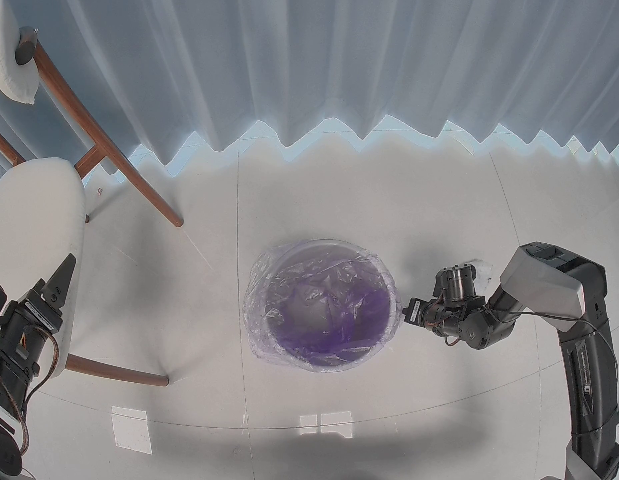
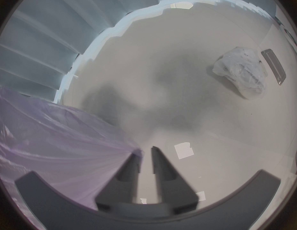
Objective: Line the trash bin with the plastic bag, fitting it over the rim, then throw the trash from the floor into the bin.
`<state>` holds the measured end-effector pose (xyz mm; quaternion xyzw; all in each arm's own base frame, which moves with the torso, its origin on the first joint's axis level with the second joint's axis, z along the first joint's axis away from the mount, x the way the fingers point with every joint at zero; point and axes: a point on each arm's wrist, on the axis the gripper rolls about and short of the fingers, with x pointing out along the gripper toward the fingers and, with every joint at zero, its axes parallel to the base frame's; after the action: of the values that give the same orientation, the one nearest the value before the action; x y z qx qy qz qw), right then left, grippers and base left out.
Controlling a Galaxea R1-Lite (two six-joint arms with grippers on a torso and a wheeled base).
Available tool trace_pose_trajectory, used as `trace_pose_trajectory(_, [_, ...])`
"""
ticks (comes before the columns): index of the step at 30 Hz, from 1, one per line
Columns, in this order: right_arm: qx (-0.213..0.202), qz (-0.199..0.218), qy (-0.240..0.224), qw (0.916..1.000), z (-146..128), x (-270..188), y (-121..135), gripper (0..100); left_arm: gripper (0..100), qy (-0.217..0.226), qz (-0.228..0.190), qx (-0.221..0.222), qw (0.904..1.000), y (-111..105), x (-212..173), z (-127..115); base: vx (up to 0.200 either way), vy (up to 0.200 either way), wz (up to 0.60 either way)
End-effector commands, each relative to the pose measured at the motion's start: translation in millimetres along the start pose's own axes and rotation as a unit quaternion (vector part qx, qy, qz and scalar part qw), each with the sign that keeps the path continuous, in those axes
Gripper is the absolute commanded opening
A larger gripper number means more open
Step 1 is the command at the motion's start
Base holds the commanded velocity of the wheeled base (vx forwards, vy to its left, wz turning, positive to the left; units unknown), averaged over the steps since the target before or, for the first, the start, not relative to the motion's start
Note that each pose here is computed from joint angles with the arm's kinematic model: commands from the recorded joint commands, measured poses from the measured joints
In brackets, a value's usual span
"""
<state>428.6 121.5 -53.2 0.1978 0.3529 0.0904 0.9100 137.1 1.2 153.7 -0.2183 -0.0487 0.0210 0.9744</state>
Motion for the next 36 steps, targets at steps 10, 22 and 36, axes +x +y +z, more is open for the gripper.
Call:
trace_pose_trajectory(10, [-0.005,-0.049,0.029,0.9984,29,21,-3,0,100,0.016,0.005,0.002,0.9999,2,-8,-4,0.0,0.0,0.0])
trace_pose_trajectory(22, [0.025,-0.056,0.025,0.9978,32,-24,9,100,100,0.02,0.0,0.007,0.9998,1,-8,-4,0.0,0.0,0.0])
trace_pose_trajectory(36, [0.081,-0.009,-0.071,0.9941,8,-197,7,100,100,0.048,-0.11,0.037,0.9921,-16,-13,-8,0.0,0.0,0.0])
